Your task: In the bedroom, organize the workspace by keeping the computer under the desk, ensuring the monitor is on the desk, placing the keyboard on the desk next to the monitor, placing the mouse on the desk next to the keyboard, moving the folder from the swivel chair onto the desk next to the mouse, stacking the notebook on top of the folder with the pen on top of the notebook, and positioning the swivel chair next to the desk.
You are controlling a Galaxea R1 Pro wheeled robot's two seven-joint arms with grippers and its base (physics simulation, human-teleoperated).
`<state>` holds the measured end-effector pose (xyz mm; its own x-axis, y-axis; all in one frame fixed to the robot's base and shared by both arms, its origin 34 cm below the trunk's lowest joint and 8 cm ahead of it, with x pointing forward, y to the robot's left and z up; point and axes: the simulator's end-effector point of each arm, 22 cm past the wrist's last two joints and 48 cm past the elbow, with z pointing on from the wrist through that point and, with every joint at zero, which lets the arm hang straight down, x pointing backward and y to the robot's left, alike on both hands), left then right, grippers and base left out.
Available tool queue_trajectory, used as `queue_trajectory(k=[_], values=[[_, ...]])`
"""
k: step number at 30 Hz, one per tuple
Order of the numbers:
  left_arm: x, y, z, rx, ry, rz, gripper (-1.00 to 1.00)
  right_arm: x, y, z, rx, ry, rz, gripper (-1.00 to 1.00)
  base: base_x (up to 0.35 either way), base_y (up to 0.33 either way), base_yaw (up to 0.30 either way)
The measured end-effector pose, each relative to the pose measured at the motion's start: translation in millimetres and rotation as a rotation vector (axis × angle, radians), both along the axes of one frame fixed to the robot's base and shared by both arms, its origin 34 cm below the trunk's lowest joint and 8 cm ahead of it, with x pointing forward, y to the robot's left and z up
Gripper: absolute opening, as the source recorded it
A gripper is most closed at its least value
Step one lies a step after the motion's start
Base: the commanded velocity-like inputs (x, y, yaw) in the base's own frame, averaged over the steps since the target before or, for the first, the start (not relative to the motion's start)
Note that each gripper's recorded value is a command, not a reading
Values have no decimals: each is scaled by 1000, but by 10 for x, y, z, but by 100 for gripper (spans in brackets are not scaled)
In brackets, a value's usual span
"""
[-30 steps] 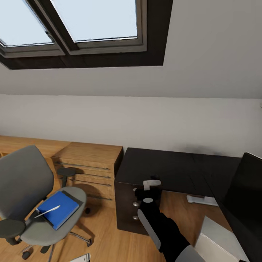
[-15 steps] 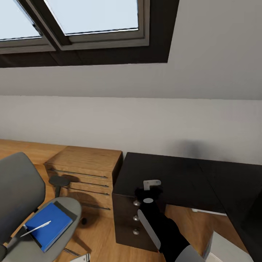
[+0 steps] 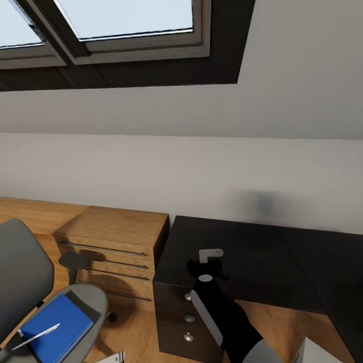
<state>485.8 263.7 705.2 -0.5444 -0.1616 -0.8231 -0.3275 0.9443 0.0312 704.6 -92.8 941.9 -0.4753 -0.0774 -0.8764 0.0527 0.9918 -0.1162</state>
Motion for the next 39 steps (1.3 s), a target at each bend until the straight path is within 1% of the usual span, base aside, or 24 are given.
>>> queue_trajectory(k=[4,7,10,15,16,17,20,25,26,28,35,39], values=[[2,0,2,1,-1,0,100,11,-5,10,6,-10,-4,100,44,0,0],[2,-4,4,1,-2,-2,100,3,-19,-30,4,-3,-7,100,191,0,0],[3,-9,6,0,-2,-3,100,-27,-71,-198,-9,25,-17,100,251,0,0],[5,-8,4,0,-2,-3,100,-21,-107,-273,-11,25,-26,100,57,0,0],[5,-7,3,0,-2,-3,100,-15,-223,-334,-28,31,-36,100,10,0,0],[5,-8,3,0,-2,-3,100,-11,-286,-370,-37,35,-42,100,8,0,0],[6,-10,3,0,-2,-4,100,1,-387,-434,-46,35,-54,100,4,0,0],[7,-18,3,-2,-2,-6,100,97,-557,-444,-64,20,-78,100,1,0,0],[7,-19,2,-2,-2,-6,100,175,-676,-497,-77,29,-87,100,0,0,0],[7,-17,3,-2,-2,-6,100,210,-689,-499,-73,25,-82,100,0,0,0],[8,-17,3,-2,-3,-6,100,341,-750,-599,-58,23,-35,100,0,0,0],[7,-21,5,-2,-3,-5,100,443,-859,-669,-61,21,-25,100,66,0,0]])
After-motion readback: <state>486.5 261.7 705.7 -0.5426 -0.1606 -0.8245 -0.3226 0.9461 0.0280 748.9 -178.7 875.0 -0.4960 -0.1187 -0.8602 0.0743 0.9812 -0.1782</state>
